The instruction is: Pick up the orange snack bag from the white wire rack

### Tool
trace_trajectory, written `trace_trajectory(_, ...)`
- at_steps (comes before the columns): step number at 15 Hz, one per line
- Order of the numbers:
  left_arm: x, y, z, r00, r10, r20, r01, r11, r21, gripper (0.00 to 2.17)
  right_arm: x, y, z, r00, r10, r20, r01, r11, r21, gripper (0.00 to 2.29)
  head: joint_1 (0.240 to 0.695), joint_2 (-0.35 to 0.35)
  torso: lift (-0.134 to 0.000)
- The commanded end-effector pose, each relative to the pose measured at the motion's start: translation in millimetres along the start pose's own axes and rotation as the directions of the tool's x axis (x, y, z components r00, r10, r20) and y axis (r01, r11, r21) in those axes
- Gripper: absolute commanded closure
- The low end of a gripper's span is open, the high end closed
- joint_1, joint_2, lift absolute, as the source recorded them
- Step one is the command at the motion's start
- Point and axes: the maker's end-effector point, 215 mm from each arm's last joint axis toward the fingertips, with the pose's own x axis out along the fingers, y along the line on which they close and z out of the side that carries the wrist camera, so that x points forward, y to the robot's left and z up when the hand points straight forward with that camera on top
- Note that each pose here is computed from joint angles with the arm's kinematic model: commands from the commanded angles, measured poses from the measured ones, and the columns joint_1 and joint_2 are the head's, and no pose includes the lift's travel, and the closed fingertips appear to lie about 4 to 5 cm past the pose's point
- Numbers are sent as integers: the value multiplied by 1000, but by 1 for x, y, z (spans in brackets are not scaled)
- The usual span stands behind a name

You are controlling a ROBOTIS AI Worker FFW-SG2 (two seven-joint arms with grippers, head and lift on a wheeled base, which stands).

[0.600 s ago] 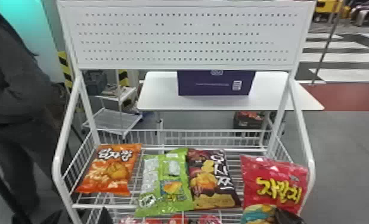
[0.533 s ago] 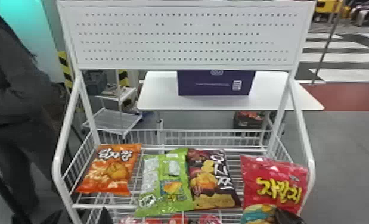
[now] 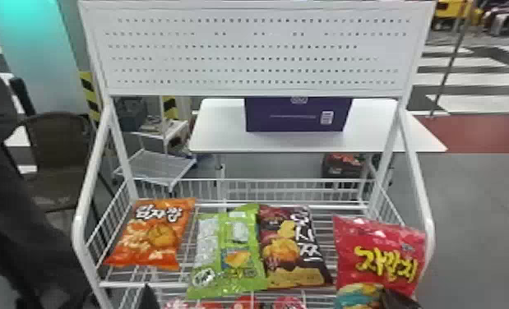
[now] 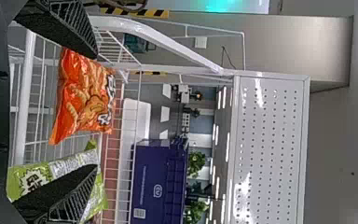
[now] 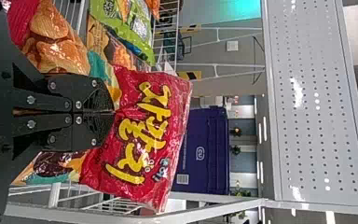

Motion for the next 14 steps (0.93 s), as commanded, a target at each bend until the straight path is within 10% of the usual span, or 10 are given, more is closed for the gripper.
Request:
trace_trajectory(1,4,-3,1,1000,-5,4,5,1000,-1,39,0,0,0,1000,0,0,0,1000,0,2219,499,0,0)
trace_trajectory(14,172,-16,-60,986,-34,-162,45,997,60,39,0,-8,-2,1000,-17,-4,17,1000,17,2219,499,0,0)
